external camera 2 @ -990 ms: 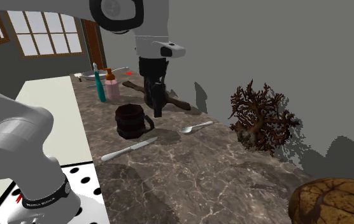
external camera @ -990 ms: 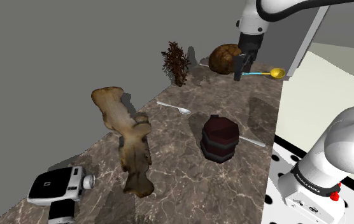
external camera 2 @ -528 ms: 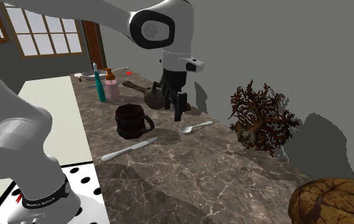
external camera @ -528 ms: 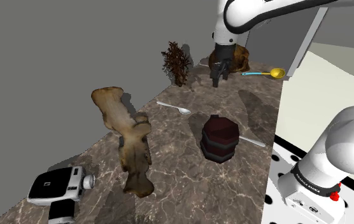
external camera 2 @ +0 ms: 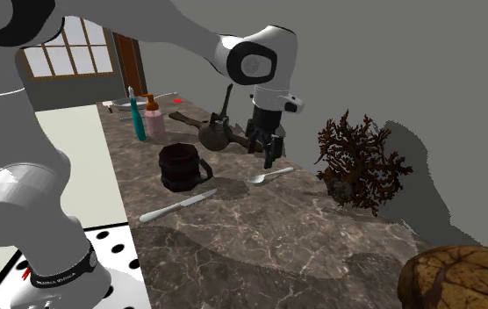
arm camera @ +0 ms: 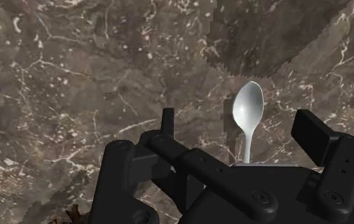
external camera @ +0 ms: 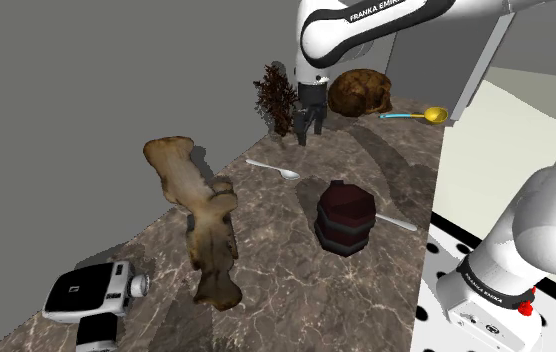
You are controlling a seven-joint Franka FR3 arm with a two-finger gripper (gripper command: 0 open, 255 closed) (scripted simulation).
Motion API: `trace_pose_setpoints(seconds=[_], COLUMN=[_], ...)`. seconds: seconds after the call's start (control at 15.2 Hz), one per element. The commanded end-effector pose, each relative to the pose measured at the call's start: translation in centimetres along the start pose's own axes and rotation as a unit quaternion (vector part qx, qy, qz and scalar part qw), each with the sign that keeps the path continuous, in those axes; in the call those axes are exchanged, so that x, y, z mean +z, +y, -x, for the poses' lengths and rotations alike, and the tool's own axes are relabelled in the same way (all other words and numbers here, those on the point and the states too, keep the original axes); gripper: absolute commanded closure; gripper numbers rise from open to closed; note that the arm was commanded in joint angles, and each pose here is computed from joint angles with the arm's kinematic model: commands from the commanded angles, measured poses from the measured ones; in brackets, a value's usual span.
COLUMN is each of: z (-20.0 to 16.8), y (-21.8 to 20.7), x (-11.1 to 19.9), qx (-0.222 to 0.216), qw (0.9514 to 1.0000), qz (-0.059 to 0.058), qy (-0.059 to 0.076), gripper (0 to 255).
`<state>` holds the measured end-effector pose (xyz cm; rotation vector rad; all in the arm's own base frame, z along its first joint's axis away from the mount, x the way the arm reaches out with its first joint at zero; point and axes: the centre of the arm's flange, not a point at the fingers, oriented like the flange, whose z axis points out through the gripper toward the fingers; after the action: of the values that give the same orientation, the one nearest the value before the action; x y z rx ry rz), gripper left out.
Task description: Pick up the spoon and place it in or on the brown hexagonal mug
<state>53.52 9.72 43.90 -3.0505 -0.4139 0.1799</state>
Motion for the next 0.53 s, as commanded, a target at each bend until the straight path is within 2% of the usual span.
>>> trace_pose_setpoints(seconds=[0.0, 0.46], z=[-2.6, -10.9], y=[-0.6, -3.4], x=[1.1, 4.7], qx=[-0.008, -0.037], qw=[0.9999, 0.9987], qz=[-0.007, -0.028], qy=[-0.004, -0.019], gripper=[0, 0])
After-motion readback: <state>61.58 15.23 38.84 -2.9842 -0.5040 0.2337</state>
